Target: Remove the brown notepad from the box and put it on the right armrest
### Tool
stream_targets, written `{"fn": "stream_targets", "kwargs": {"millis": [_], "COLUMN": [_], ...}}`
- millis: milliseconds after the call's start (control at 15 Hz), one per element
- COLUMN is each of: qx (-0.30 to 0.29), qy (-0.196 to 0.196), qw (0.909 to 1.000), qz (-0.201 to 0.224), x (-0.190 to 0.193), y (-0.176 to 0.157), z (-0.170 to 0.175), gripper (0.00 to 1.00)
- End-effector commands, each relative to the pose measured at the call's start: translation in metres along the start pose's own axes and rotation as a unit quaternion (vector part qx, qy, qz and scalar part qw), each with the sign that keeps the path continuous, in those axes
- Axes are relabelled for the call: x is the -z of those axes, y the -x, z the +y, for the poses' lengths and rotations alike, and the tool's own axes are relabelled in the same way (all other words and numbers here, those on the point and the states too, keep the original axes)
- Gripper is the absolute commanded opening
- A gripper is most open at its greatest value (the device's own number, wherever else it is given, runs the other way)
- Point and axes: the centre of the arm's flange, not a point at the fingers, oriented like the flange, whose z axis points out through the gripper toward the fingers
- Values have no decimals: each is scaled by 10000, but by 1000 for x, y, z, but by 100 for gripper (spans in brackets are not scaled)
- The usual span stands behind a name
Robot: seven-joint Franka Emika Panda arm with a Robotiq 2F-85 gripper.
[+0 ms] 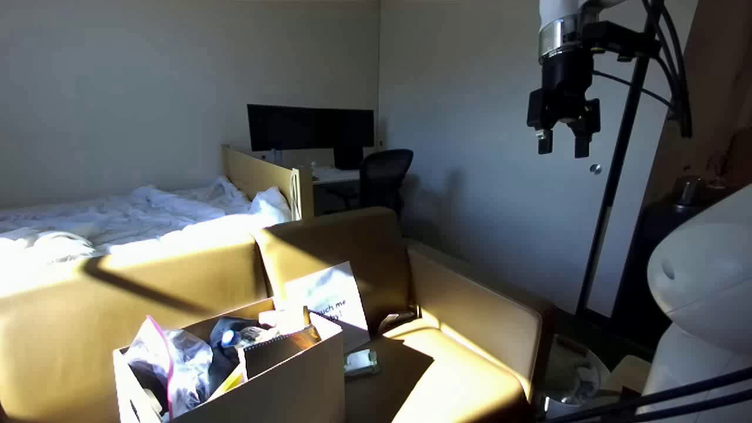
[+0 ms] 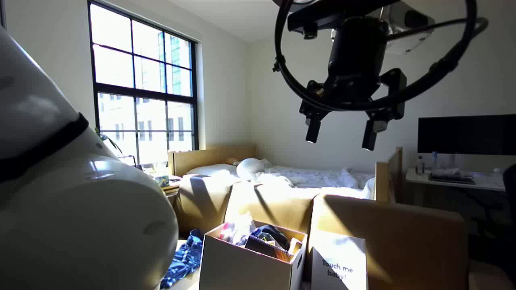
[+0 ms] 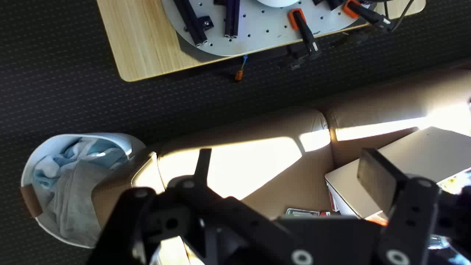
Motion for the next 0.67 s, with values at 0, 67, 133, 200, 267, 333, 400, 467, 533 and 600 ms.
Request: {"fn": "stream_targets", "kwargs": {"millis": [0, 67, 133, 200, 267, 333, 400, 467, 533, 600], "qx": [0, 0, 0, 0, 0, 0, 264, 470, 672, 792], "qy": [0, 0, 0, 0, 0, 0, -51, -33, 12, 100], "qw": [10000, 10000, 10000, 10000, 10000, 10000, 9996, 9989, 9975, 9960], "qz": [0, 0, 0, 0, 0, 0, -23, 70, 203, 399], "x": [0, 0, 0, 0, 0, 0, 2, 5, 8, 11], "y": [0, 0, 0, 0, 0, 0, -11, -19, -27, -39], "z": [0, 0, 0, 0, 0, 0, -4, -11, -20, -34], "gripper": [100, 100, 100, 100, 100, 100, 100, 100, 100, 100]}}
